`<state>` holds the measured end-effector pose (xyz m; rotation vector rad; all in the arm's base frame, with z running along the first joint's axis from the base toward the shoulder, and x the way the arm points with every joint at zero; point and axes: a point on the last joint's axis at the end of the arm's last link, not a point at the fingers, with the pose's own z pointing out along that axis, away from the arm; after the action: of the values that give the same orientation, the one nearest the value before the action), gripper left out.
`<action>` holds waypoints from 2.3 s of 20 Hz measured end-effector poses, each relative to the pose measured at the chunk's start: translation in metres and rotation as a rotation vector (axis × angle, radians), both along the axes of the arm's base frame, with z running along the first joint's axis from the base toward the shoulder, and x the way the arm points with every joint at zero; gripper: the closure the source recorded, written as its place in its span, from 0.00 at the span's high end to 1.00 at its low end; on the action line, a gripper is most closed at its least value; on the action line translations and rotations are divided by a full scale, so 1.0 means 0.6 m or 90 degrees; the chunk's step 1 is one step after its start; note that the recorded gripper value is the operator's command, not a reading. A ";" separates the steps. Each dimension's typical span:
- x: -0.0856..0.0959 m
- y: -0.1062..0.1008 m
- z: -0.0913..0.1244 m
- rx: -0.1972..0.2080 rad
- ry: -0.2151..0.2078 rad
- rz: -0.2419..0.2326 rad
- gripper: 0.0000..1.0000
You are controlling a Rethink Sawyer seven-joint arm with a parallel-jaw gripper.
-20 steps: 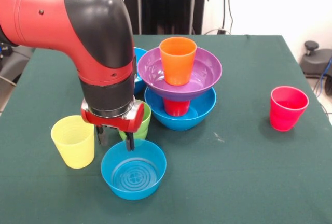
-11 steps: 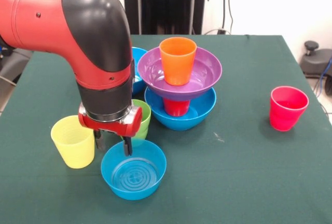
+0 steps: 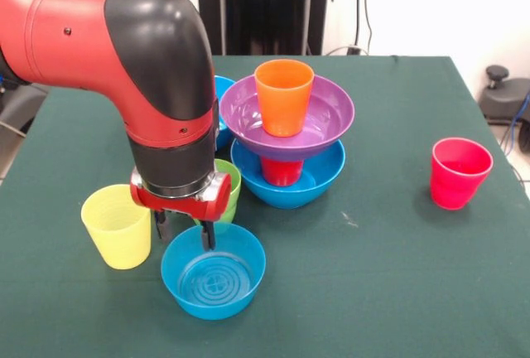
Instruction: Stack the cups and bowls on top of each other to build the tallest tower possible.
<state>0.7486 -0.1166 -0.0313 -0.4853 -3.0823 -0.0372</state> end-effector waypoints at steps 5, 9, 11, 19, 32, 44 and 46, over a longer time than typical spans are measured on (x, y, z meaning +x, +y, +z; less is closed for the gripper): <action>-0.005 0.004 -0.011 0.003 0.006 0.001 1.00; -0.014 0.009 -0.028 0.008 0.015 0.001 1.00; -0.017 0.012 -0.035 0.010 0.019 0.001 1.00; -0.021 0.017 -0.043 0.012 0.023 0.003 1.00; 0.009 0.013 -0.017 0.001 -0.004 0.004 0.00; 0.010 0.014 -0.016 0.001 -0.005 0.004 0.00; 0.010 0.014 -0.016 0.001 -0.005 0.004 0.00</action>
<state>0.7545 -0.1084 -0.0410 -0.4760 -3.0914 -0.0411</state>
